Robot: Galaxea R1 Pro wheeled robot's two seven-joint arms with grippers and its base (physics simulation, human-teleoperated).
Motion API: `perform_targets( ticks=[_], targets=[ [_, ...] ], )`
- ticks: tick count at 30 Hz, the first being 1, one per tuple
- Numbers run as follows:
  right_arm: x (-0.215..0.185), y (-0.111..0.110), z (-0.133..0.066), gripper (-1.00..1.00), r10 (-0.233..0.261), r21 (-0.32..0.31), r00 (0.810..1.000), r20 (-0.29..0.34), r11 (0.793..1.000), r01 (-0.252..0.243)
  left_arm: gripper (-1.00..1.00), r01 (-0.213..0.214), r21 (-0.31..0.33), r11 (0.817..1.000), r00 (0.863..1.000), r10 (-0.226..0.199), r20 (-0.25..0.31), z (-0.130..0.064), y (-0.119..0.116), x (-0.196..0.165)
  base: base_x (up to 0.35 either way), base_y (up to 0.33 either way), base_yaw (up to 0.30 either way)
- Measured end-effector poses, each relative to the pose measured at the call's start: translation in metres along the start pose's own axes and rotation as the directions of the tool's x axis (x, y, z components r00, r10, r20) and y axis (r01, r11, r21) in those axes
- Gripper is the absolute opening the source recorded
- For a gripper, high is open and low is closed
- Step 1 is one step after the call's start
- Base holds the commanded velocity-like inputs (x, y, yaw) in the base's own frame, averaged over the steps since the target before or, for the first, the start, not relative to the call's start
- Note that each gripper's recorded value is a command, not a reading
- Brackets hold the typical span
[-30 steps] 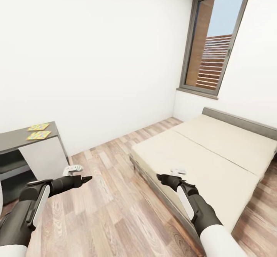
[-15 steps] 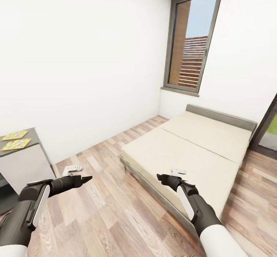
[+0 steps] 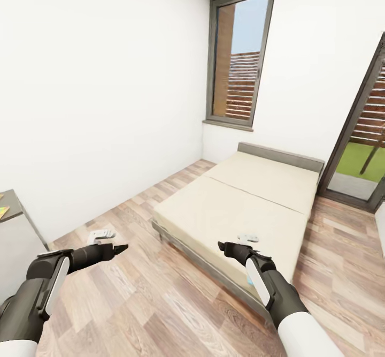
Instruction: Put all the toys in the child's room - the three board games (two on the bed and one on the table), the two jigsaw puzzles on the table, and the tennis ball on the table - inside the toy box on the table in the child's room.
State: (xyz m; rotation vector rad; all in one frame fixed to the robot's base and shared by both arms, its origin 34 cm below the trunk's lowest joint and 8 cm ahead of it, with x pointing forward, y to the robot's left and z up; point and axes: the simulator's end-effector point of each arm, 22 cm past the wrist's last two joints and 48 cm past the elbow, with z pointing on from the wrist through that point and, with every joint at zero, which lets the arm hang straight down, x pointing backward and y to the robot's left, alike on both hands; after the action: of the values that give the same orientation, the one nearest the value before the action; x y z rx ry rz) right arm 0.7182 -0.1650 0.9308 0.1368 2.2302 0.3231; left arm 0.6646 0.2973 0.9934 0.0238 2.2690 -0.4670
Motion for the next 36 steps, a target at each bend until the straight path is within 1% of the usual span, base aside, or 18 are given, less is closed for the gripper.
perform_targets(
  ticks=[24,36],
  targets=[
    [0.0007,0.0000,0.0002,1.00,0.001,0.000,1.000,-0.001,1.000,-0.001,1.00,0.000,-0.001,1.000,1.000,0.000,0.000,0.0000,0.0002,0.0000,0.000,0.143,-0.264],
    [0.0008,0.0005,0.0002,1.00,0.002,-0.001,1.000,-0.002,1.000,-0.002,1.00,0.000,0.000,1.000,1.000,0.000,0.000,0.0000,0.0000,-0.0001,0.000,0.101,-0.257]
  ],
)
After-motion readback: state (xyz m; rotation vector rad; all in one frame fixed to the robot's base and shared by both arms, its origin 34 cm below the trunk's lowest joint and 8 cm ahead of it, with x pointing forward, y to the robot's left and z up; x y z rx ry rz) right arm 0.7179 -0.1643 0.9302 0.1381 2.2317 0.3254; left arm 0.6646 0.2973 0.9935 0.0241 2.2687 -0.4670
